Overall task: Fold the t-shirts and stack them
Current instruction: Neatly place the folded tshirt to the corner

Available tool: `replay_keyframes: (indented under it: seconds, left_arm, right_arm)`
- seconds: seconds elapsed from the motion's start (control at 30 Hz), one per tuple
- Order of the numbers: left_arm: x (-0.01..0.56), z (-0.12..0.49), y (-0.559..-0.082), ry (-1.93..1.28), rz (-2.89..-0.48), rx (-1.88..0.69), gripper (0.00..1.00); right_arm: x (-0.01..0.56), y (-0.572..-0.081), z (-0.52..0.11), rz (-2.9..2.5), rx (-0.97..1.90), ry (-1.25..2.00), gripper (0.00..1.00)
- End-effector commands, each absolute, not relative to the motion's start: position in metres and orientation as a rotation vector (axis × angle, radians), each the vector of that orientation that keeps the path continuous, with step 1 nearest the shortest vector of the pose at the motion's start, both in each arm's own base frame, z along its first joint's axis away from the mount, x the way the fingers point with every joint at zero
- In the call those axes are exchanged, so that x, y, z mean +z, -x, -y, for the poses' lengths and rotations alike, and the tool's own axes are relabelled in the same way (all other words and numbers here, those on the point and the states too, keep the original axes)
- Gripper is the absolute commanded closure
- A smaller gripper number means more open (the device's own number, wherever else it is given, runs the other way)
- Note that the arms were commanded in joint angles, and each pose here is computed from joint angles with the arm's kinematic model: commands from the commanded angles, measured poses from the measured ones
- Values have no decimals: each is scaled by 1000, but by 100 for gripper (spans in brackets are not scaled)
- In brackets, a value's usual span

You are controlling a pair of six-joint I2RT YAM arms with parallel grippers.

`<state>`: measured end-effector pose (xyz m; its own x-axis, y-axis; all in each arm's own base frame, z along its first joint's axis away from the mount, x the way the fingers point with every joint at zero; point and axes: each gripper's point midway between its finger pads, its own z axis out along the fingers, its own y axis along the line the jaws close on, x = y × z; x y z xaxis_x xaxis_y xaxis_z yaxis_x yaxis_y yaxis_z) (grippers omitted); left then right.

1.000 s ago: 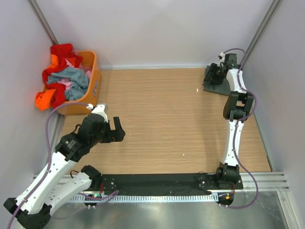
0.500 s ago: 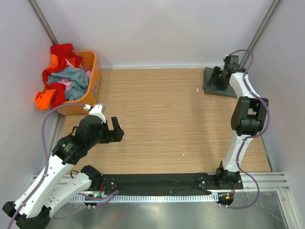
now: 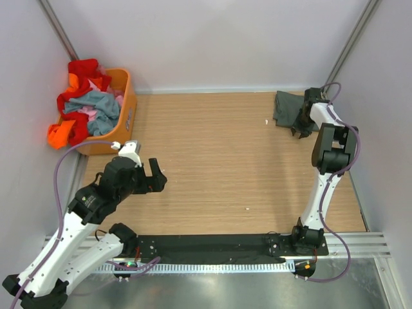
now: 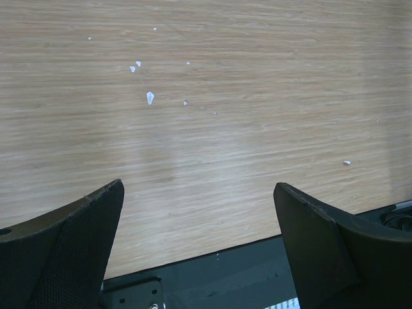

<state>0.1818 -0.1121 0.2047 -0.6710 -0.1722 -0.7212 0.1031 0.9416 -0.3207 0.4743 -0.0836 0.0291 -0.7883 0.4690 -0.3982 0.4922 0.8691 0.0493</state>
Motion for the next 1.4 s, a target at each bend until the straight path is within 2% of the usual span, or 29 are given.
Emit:
replay_keyframes:
  seconds: [0.0, 0.5, 0.9, 1.1, 1.17, 1.3, 1.37]
  left_arm:
    - [210, 114, -186, 57, -2244, -437, 0]
    - [206, 116, -188, 51, -2263, -429, 0]
    - [205, 114, -188, 55, -2264, -418, 0]
    - [205, 114, -188, 57, -2266, -418, 0]
    - [205, 114, -188, 56, -2268, -419, 0]
    - [205, 114, -188, 60, -2264, -417, 1]
    - [208, 112, -188, 66, -2250, -421, 1]
  right_arm:
    - [41, -490, 108, -2573, -157, -755, 63]
    - [21, -530, 151, -2544, -233, -838, 62]
    - [16, -561, 135, -2505, -54, -826, 60]
    - [17, -571, 140, -2464, -62, -829, 50]
    - [25, -578, 138, -2445, -32, -823, 50]
    - [44, -561, 133, -2472, -33, -830, 45]
    - [61, -532, 130, -2490, -65, -832, 42]
